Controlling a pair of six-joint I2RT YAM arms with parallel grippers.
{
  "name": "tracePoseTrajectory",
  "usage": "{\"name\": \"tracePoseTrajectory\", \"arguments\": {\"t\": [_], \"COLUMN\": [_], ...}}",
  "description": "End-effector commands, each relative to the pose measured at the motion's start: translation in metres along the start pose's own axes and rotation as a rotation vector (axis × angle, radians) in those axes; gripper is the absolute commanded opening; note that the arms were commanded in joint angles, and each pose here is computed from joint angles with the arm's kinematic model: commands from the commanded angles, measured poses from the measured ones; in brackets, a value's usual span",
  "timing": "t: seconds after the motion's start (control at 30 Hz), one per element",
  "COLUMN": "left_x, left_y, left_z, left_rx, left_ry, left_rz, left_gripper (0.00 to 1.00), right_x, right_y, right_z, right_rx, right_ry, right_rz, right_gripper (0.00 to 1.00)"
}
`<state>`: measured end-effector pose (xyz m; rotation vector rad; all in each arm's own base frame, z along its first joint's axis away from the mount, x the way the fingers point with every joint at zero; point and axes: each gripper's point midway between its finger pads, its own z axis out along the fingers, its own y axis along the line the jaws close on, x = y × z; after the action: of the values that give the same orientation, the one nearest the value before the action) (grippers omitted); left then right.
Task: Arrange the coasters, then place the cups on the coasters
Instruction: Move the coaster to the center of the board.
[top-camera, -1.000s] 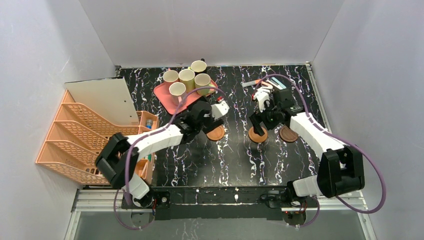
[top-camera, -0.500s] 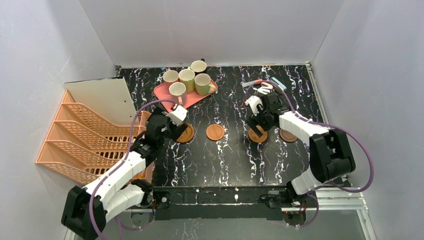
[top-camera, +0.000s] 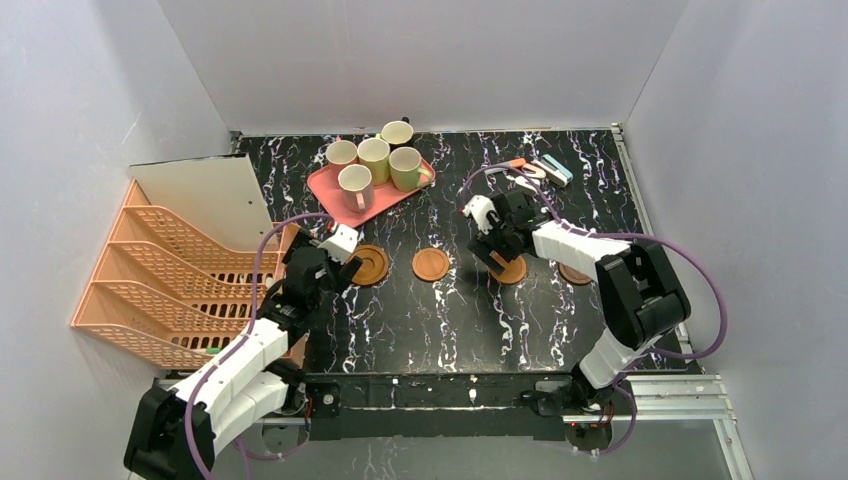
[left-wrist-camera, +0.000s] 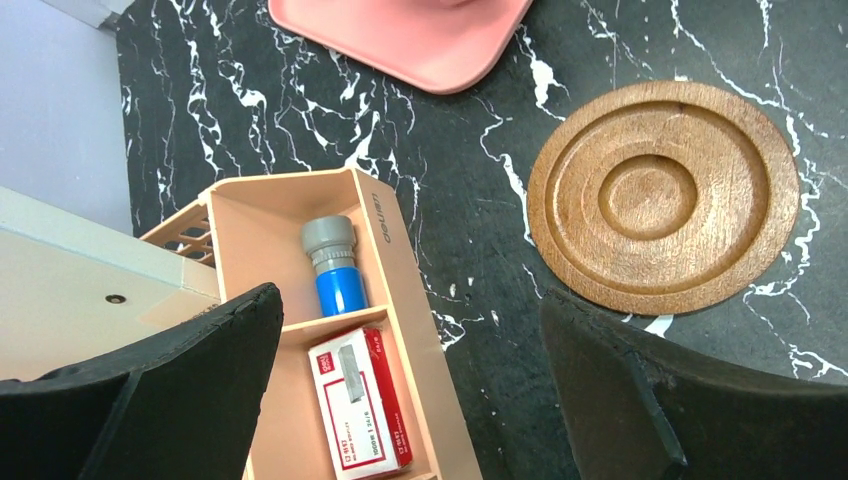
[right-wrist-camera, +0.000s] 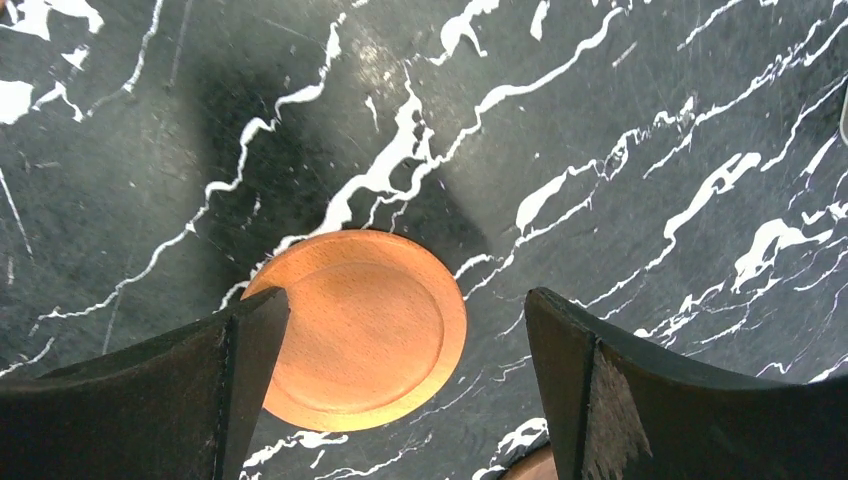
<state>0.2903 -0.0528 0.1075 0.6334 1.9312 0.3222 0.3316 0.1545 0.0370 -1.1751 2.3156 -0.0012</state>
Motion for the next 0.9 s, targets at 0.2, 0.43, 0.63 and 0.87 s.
{"name": "tracePoseTrajectory", "arguments": {"t": [0.2, 0.43, 0.63, 0.87], "left_x": [-0.007, -0.006, -0.005, -0.004], "left_y": [0.008, 0.007, 0.006, 0.006], "left_z": [-0.003, -0.003, -0.002, -0.002], "left_rx": [-0.044, -0.041, -0.038, -0.038], "left_ry": [-0.052, -0.053, -0.050, -0.046], "left_rz": [-0.053, -0.053, -0.051, -0.050], "left_gripper": [0.98, 0.98, 0.98, 0.98], "right_x": [-0.019, -0.024, -0.026, -0.031], "right_y": [0.034, 0.044, 0.047, 0.044], "right_z": [0.013, 0.013, 0.012, 0.009], "right_rx": [-0.104, -0.121, -0.125, -0.115], "right_ry": [-0.021, -0.019, -0.020, -0.044], "right_rz": [-0.001, -0.014, -0.018, -0.019], "right_gripper": [0.99, 0.99, 0.99, 0.99]}}
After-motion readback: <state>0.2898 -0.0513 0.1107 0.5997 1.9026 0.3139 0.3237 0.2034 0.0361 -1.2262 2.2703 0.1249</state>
